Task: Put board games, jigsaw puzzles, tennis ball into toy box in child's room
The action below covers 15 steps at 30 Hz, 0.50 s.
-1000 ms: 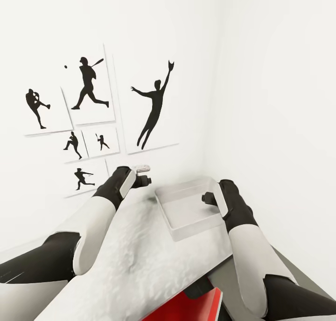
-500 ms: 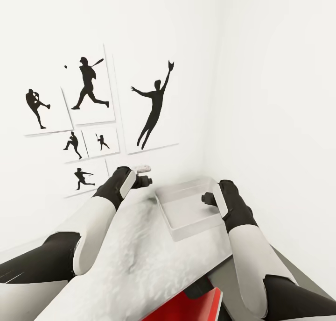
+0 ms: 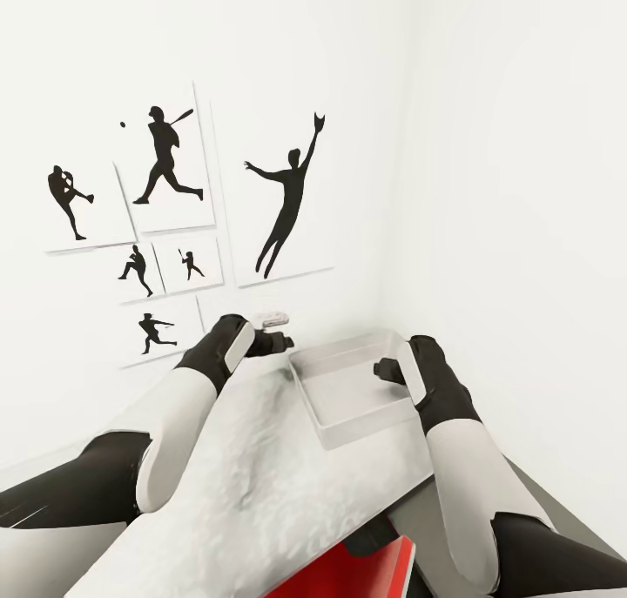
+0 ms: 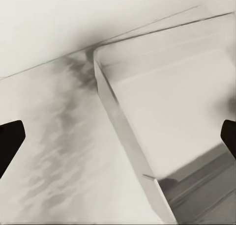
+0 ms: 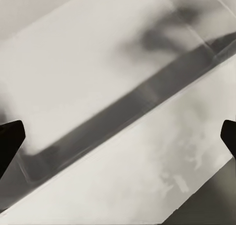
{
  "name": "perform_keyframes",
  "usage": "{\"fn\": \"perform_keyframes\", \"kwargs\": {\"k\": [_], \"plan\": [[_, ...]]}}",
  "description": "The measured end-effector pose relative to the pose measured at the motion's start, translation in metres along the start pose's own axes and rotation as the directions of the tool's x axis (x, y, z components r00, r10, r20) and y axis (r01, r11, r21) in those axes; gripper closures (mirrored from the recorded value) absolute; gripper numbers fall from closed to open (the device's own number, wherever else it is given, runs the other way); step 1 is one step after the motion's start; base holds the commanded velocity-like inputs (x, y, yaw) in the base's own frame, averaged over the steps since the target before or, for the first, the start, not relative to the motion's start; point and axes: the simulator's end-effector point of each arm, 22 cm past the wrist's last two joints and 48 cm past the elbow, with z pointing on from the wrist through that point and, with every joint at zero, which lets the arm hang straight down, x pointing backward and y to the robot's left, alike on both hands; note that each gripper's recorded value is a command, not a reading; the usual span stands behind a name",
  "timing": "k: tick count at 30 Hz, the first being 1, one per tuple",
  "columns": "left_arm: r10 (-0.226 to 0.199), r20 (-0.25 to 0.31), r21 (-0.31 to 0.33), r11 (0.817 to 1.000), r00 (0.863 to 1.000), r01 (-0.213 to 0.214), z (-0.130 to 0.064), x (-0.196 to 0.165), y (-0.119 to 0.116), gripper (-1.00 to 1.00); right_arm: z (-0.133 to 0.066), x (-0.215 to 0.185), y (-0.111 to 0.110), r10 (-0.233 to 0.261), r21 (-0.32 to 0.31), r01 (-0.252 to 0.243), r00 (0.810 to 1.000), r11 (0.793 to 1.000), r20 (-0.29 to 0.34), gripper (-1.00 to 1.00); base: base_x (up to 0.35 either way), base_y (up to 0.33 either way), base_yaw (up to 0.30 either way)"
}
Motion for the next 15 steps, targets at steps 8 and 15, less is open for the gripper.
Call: {"fn": "perform_keyframes", "kwargs": {"k": [8, 15], "plan": [[-0.005, -0.041, 0.013, 1.0, 0.999, 0.006, 0.009, 0.019, -0.001, -1.0, 0.001, 0.002, 0.011, 0.029, -0.048, -0.03, 1.0, 0.998, -0.01, -1.0, 0.0, 0.0, 0.0], [-0.008, -0.055, 0.018, 1.0, 0.998, 0.009, 0.014, 0.025, -0.001, -1.0, 0.005, 0.005, 0.012, 0.033, -0.052, -0.034, 0.999, 0.998, -0.017, -1.0, 0.0, 0.0, 0.0]]}}
